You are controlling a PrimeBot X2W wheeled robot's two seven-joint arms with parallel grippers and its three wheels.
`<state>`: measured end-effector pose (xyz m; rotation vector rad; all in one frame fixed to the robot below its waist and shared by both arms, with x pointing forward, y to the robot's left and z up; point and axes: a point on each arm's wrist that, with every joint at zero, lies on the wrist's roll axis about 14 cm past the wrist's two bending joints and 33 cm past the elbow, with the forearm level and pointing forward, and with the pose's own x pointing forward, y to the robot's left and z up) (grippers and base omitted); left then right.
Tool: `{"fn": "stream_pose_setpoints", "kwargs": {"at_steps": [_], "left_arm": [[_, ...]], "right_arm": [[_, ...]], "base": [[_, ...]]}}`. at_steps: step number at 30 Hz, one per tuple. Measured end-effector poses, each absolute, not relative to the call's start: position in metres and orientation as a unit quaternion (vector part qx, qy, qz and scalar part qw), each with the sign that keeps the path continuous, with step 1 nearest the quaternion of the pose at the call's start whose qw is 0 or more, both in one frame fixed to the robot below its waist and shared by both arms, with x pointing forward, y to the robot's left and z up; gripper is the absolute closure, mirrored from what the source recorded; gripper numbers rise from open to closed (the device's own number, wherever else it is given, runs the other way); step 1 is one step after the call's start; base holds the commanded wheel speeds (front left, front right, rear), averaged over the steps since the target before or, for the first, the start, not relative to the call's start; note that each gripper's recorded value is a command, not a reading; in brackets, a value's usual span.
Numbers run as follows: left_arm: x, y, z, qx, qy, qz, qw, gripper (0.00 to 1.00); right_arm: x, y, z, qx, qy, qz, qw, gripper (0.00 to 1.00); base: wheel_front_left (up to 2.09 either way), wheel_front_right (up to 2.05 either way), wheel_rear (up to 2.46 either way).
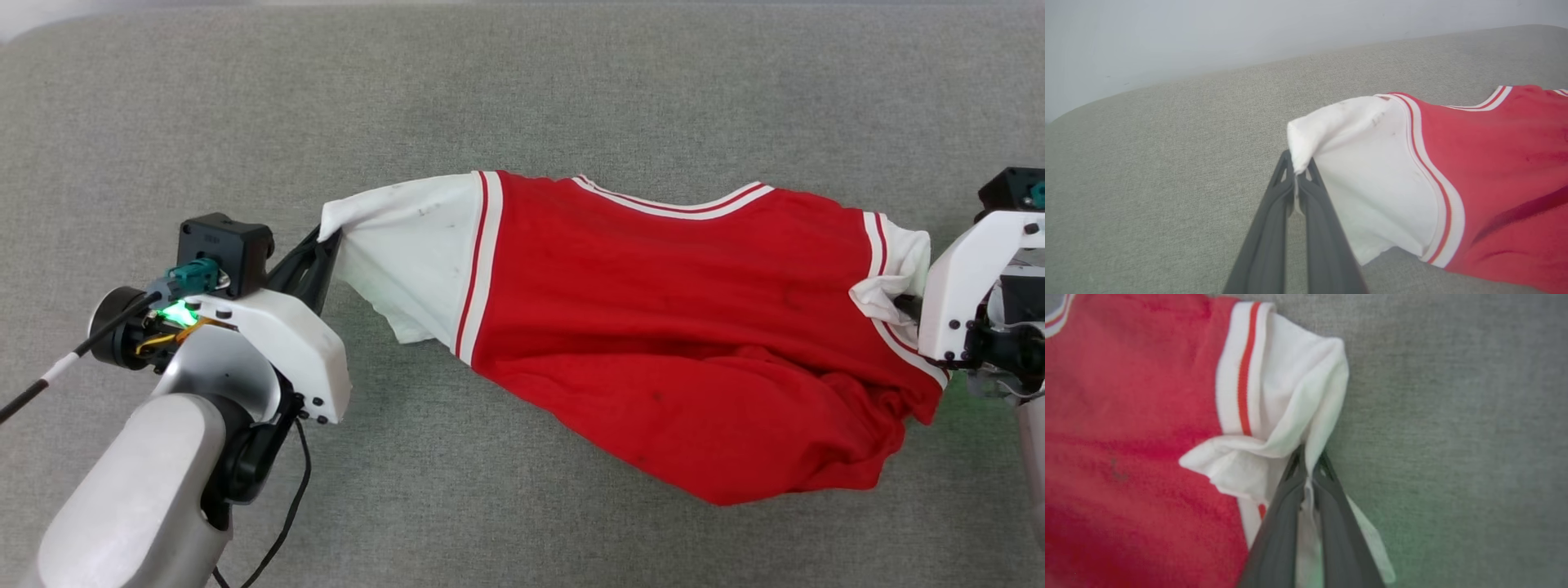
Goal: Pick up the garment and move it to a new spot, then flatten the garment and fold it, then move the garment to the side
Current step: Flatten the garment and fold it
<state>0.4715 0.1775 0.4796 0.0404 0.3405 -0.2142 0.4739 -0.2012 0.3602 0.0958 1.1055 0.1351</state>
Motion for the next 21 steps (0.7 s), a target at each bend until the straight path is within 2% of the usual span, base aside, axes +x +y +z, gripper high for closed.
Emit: {"fn": "stream_pose_setpoints", "kwargs": {"at_steps": [4,11,21], "left_arm": [[0.477,0.183,0.494,0.024,0.145,-0.097,0.984,1.0],[0.498,0.195,0.543,0.021,0.074,-0.075,0.994,1.0],[0.553,0.206,0.632,-0.019,-0.044,-0.06,0.997,1.0]], "right_arm": [[0.483,-0.201,0.381,0.033,0.48,0.069,0.874,1.0],[0.521,-0.206,0.461,0.007,0.338,0.066,0.939,1.0],[0.571,-0.215,0.595,-0.014,0.134,0.045,0.99,1.0]], "base": [[0.0,0.0,0.0],[0.0,0.0,0.0],[0.0,0.0,0.0]]}}
